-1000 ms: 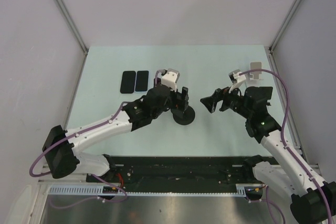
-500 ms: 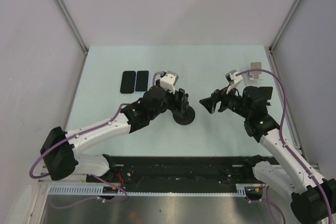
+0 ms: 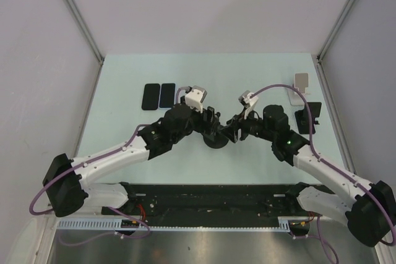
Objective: Remove the phone from the phone stand
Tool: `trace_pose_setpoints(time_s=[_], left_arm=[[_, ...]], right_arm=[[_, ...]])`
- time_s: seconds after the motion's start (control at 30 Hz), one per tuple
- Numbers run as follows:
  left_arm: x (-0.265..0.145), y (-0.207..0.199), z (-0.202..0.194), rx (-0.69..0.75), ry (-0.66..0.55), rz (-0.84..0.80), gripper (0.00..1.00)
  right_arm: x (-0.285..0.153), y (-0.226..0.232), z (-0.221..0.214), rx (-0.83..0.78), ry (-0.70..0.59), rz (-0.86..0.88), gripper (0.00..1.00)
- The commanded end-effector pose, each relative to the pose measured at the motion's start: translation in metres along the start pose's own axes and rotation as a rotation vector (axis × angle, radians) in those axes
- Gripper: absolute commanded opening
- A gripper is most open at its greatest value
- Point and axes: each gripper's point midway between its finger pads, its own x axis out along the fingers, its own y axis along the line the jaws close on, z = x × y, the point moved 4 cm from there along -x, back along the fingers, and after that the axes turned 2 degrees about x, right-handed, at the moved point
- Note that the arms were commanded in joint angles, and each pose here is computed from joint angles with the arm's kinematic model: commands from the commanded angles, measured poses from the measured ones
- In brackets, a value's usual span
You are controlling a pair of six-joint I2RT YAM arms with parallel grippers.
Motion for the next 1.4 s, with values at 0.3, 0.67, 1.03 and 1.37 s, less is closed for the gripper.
trace_pose_setpoints(time_s=[0.3,0.67,1.03,1.37], left_arm=[[-0.018,-0.019,0.032,-0.088,-0.108,-0.088,0.05],[-0.020,-0.015,0.030,-0.037,-0.095,-0.076,0.00],[-0.031,0.020,0.023,0.040,-0.035,-0.106,0.01],[-0.039,0.030,0.021,0.084,-0.015,-0.175,0.00]], right_arm=[[0.031,0.014,0.001,-0.100,-0.049,0.033,0.55],[0.026,0.014,-0.002,-0.127,-0.029,0.004,0.00],[0.013,0.025,-0.009,-0.143,0.017,0.071,0.00],[0.012,0.036,-0.012,-0.151,0.034,0.171,0.00]])
